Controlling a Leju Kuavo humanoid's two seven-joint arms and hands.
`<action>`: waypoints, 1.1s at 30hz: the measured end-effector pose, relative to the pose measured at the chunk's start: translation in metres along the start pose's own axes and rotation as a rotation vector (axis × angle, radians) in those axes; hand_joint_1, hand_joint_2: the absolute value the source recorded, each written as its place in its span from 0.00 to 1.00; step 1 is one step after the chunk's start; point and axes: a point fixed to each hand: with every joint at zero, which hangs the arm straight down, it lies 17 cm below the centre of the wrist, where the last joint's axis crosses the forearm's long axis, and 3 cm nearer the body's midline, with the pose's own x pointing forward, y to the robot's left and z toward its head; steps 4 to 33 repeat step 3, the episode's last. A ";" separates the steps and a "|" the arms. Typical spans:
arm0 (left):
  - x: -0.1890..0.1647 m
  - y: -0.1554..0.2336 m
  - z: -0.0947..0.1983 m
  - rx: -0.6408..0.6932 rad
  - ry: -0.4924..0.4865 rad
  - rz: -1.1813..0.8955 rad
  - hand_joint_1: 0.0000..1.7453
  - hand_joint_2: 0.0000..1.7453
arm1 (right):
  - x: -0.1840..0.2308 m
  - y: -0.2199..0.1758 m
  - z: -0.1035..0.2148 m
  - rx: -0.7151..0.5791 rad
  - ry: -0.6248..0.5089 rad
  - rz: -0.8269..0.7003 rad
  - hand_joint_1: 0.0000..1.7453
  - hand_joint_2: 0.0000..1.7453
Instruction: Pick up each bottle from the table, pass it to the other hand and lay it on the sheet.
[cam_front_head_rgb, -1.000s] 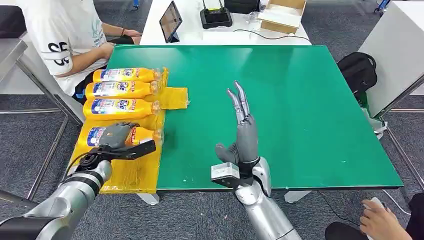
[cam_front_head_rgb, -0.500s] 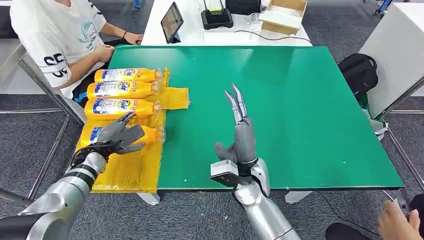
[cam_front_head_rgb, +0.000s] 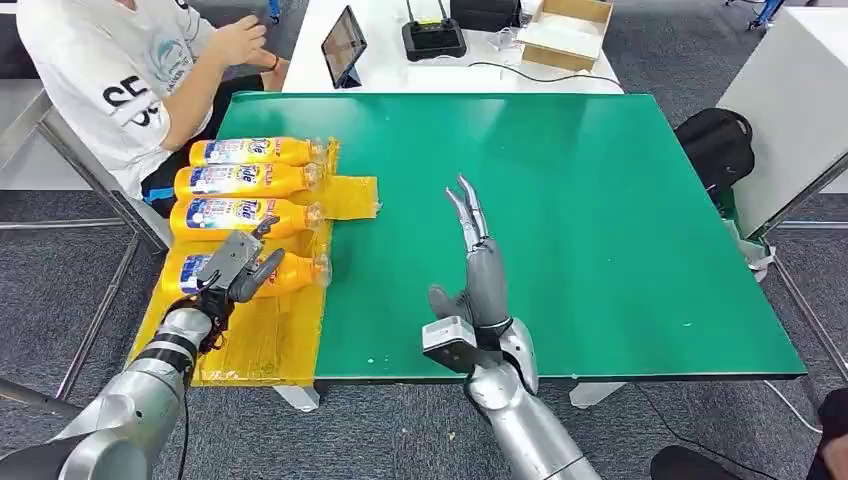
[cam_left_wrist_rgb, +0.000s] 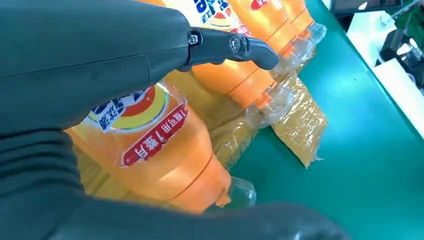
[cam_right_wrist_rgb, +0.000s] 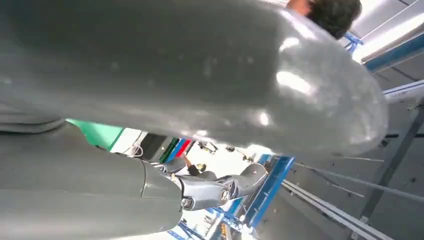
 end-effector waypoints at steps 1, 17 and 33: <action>0.001 0.000 0.000 0.004 -0.002 0.003 0.00 0.00 | -0.001 0.000 0.000 0.001 0.001 0.000 0.00 0.00; 0.001 0.000 -0.001 0.010 -0.003 0.012 0.00 1.00 | -0.001 0.001 0.001 0.002 0.003 0.001 0.00 0.00; 0.001 0.000 -0.001 0.010 -0.003 0.012 0.00 1.00 | -0.001 0.001 0.001 0.002 0.003 0.001 0.00 0.00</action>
